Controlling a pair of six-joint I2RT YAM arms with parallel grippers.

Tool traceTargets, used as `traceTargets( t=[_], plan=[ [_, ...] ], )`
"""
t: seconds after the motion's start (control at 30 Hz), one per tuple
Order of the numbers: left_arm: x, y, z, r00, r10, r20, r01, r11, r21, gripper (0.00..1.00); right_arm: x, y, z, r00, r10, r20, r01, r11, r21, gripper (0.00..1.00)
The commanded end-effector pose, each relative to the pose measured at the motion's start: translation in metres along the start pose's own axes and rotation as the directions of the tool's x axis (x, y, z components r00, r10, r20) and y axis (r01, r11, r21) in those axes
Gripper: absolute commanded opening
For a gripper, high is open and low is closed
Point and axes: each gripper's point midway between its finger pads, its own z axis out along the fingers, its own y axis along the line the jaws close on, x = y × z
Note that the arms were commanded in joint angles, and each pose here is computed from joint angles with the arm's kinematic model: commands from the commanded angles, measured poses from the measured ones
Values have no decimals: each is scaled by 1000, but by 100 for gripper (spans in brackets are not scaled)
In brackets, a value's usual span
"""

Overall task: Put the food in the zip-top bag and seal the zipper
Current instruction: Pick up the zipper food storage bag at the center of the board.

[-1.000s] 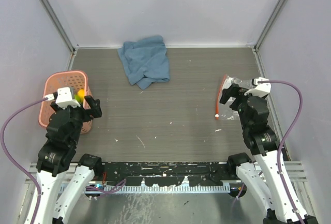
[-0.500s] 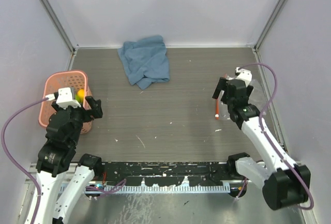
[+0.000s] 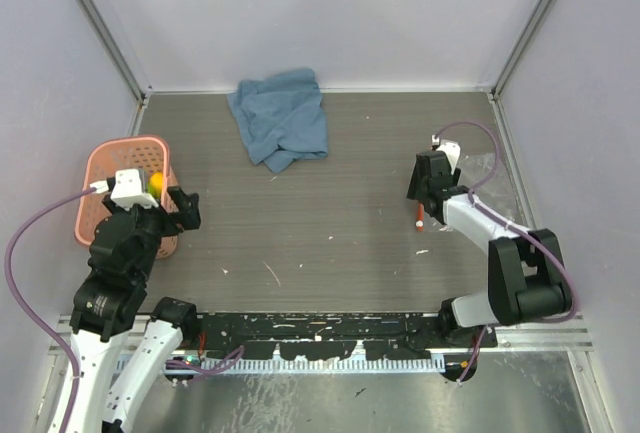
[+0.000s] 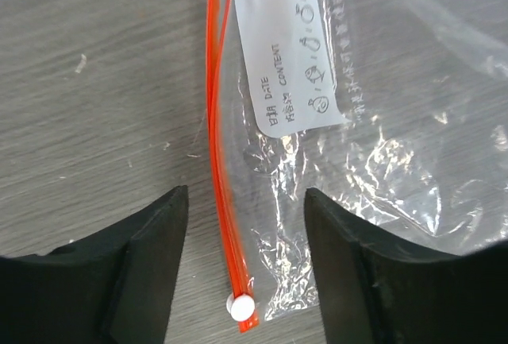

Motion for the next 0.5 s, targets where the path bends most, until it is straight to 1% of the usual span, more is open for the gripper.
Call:
traceTargets(
  t=[0.0,0.07,0.2,0.33,0.47],
  plan=[
    [-10,-11,3,1000,-10,23,9,999,52,98,-12,9,15,1000,1,12,-1,1000,-16,60],
    [-8,-16,4,1000,-8,8,7,997,77,98,-1,10,22,999,-16,-30,15,1000,-15,53],
    [-5,-23,5,1000,-6,-7,7,994,112,98,12,11,31,996,-39,-81,38,999,-19,43],
    [-5,-33,8,999,-16,-29,20,988,155,98,20,10,32,993,-51,-104,50,999,-15,31],
    [-3,-47,12,995,-41,-88,58,978,203,98,18,9,29,994,-51,-98,49,999,-14,17]
  ],
)
